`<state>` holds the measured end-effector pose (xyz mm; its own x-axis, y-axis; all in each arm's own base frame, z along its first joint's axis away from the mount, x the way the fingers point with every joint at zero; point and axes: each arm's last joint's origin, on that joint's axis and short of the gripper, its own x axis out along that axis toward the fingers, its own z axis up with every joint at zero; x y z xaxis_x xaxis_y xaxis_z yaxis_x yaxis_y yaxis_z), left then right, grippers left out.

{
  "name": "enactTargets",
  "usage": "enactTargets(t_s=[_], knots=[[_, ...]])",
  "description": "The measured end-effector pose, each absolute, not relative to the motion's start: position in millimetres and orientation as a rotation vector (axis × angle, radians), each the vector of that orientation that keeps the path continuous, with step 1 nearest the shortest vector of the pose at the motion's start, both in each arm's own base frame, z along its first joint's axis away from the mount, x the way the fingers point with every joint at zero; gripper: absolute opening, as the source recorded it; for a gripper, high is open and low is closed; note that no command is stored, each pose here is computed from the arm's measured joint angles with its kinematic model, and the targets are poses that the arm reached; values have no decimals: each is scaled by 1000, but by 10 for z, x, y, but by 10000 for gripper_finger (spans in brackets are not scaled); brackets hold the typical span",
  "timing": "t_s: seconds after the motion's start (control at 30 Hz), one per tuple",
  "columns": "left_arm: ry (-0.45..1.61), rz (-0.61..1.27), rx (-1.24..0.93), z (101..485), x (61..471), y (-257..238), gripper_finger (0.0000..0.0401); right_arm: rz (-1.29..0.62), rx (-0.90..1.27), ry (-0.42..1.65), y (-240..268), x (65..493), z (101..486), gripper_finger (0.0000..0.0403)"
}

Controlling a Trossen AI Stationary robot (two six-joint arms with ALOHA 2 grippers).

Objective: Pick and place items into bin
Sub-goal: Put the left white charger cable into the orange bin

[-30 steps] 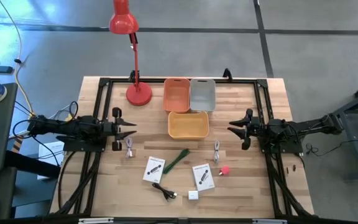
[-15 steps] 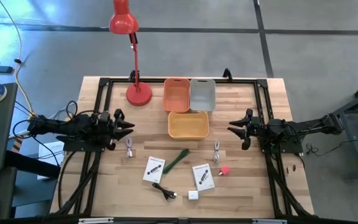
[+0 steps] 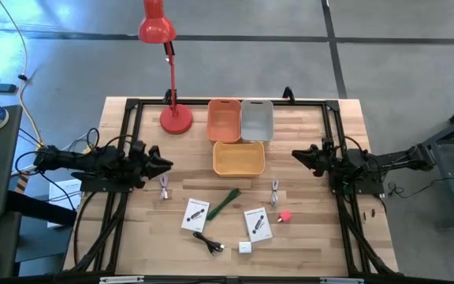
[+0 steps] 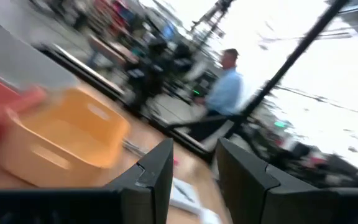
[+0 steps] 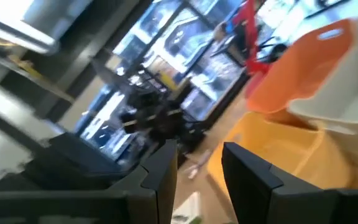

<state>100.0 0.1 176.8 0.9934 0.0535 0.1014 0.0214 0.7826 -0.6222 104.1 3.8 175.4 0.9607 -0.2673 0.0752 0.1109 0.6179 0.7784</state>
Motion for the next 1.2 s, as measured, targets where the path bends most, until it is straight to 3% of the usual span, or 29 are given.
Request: enactTargets(t_s=[0.17,0.3,0.47,0.6,0.7,0.83,0.97,1.1,1.2], knots=[[-111,-39,-676,1794,1062,-16,111,-209,995,-203,36,1042,1753,119],[-153,25,-528,1823,1114,2,111,-163,1018,-284,32,1032,1838,119],[-198,233,-419,1830,1132,60,111,-24,835,-466,43,967,2155,119],[-155,112,-373,1817,1152,22,111,-7,645,-544,48,931,2576,119],[-120,35,-371,1796,1168,-1,111,-8,521,-489,73,1023,2860,119],[-94,-18,-368,1781,1181,-18,111,50,429,-270,163,1318,3170,119],[-80,-75,-366,1778,1181,-35,111,75,408,134,327,1720,3243,119],[-56,-148,-370,1769,1179,-57,111,-2,351,596,516,1971,3176,119],[-23,-178,-389,1745,1179,-66,111,-114,273,828,640,2049,3144,119]])
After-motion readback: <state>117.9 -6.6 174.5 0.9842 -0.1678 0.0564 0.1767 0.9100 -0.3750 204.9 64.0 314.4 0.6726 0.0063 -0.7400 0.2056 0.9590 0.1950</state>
